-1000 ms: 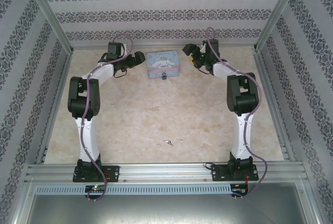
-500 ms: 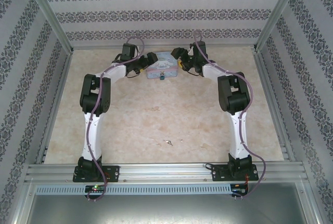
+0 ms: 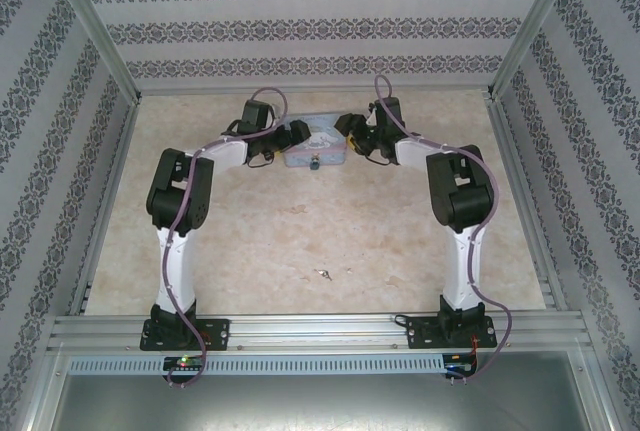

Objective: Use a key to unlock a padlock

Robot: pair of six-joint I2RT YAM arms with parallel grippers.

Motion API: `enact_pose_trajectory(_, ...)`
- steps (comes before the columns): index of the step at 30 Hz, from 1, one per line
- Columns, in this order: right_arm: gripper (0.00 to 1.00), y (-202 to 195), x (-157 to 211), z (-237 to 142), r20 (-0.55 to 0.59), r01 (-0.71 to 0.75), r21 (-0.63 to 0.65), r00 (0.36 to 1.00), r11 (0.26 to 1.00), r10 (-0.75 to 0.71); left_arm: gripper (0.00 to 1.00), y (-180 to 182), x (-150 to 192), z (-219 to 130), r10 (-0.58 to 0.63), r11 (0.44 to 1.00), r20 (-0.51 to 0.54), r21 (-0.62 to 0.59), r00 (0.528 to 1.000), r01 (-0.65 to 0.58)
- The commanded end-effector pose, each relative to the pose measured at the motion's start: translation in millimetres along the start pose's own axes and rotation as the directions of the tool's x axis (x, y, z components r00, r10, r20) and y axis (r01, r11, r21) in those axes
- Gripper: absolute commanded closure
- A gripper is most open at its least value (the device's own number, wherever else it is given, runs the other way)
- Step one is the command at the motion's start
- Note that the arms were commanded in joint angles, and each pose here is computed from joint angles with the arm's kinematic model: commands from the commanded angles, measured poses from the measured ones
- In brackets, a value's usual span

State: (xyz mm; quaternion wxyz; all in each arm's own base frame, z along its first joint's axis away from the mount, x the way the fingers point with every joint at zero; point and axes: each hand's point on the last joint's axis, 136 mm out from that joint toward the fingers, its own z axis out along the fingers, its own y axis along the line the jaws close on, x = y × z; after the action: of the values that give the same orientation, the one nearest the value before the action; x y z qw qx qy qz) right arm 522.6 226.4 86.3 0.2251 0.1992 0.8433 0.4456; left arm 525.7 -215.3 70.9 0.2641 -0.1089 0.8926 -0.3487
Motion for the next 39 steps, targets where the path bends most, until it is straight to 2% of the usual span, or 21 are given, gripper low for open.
enact_pose_trajectory(1,0.41,23.0,37.6,-11.8,-0.058,0.062,-0.048,0.996,0.997,-0.065,0.0,-48.8,25.3,-15.1,0.081,0.992,-0.001,0.099,0.997,-0.081)
enact_pose_trajectory(10,0.41,-3.7,110.6,-44.1,-0.104,0.088,0.007,0.991,0.996,-0.087,0.0,-45.5,91.3,-49.1,0.108,0.993,-0.025,0.056,0.994,-0.107)
enact_pose_trajectory(19,0.38,-25.9,153.9,-62.7,-0.101,0.105,0.068,0.99,0.992,-0.098,0.0,-31.9,126.6,-66.1,0.111,0.994,-0.038,0.017,0.993,-0.11)
enact_pose_trajectory(23,0.37,-32.0,158.8,-64.7,-0.096,0.087,0.081,0.992,0.993,-0.079,0.0,-30.5,132.3,-68.2,0.108,0.994,-0.042,0.016,0.993,-0.108)
enact_pose_trajectory(27,0.3,-33.9,156.9,-68.4,-0.074,0.086,0.09,0.994,0.992,-0.08,0.0,-31.6,134.2,-73.8,0.108,0.994,-0.032,0.02,0.994,-0.107)
enact_pose_trajectory(30,0.17,-29.2,150.5,-75.0,-0.048,0.103,0.089,0.994,0.991,-0.099,0.0,-33.0,129.8,-78.5,0.12,0.993,-0.016,0.009,0.993,-0.12)
enact_pose_trajectory(32,0.02,-25.2,142.3,-85.1,-0.01,0.121,0.098,0.993,0.988,-0.121,0.0,-36.4,126.1,-83.0,0.134,0.991,-0.007,0.007,0.991,-0.134)
enact_pose_trajectory(36,0.02,-28.5,121.7,-114.0,0.078,0.15,0.194,0.983,0.97,-0.167,0.0,-36.1,121.2,-92.7,0.175,0.984,0.006,-0.029,0.985,-0.175)
enact_pose_trajectory(39,0.02,-31.6,103.4,-144.2,0.16,0.172,0.279,0.962,0.945,-0.222,0.01,-23.1,115.5,-105.3,0.226,0.969,0.034,-0.111,0.974,-0.221)
